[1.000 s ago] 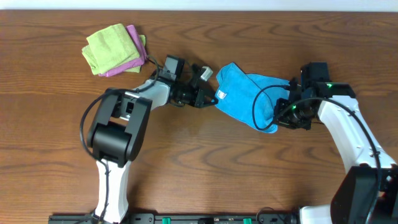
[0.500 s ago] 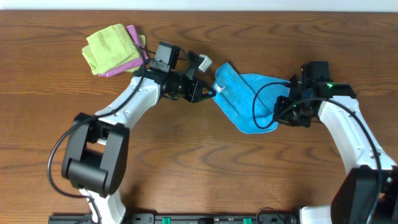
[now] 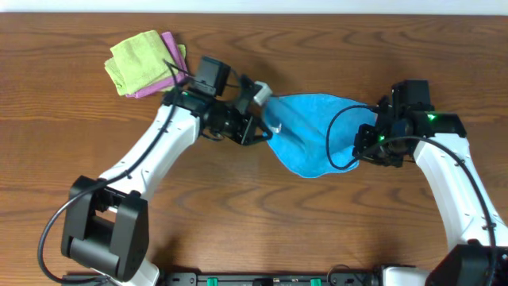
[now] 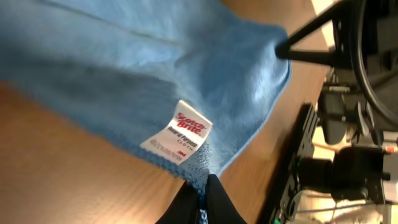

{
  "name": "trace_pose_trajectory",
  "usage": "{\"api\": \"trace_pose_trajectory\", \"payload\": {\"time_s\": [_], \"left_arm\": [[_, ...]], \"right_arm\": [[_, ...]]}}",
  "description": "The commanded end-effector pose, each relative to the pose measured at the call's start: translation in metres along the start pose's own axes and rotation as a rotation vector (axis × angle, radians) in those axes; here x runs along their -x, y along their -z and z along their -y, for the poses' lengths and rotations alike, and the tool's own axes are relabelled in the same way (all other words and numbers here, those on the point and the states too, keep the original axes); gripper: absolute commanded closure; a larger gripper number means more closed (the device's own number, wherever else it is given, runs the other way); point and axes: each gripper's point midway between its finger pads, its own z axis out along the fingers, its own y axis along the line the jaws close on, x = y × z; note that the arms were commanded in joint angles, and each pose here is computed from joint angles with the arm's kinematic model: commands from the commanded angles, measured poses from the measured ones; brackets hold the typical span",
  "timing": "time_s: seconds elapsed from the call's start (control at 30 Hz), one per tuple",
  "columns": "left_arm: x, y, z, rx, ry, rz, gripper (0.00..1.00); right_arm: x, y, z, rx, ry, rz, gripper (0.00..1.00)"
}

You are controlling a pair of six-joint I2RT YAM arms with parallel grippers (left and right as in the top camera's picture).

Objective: Fold the cloth
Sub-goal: 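Pull the cloth corners apart with both grippers toward the front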

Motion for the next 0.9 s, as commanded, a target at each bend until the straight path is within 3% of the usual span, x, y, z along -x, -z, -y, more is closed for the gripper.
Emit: {"api": "trace_pose_trajectory", "payload": {"time_s": [0.0,0.47,0.87], "left_arm": [[-0.004,-0.006,0.016,-0.004,-0.069,-0.020,0.94],[-0.019,0.025,0.042,0.093,-0.094,-0.033,0.94],[-0.043,-0.008,0.085,0.024,-0.159,-0.138,0.94]], "right_arm": [[0.004,0.004,0.013,-0.043,-0.044,0.025,0.98],[-0.001,0.029,0.043,-0.084,-0.145,0.062,0.98],[-0.024,0.047,0.042,-0.089,-0.150,0.038,0.99]]}}
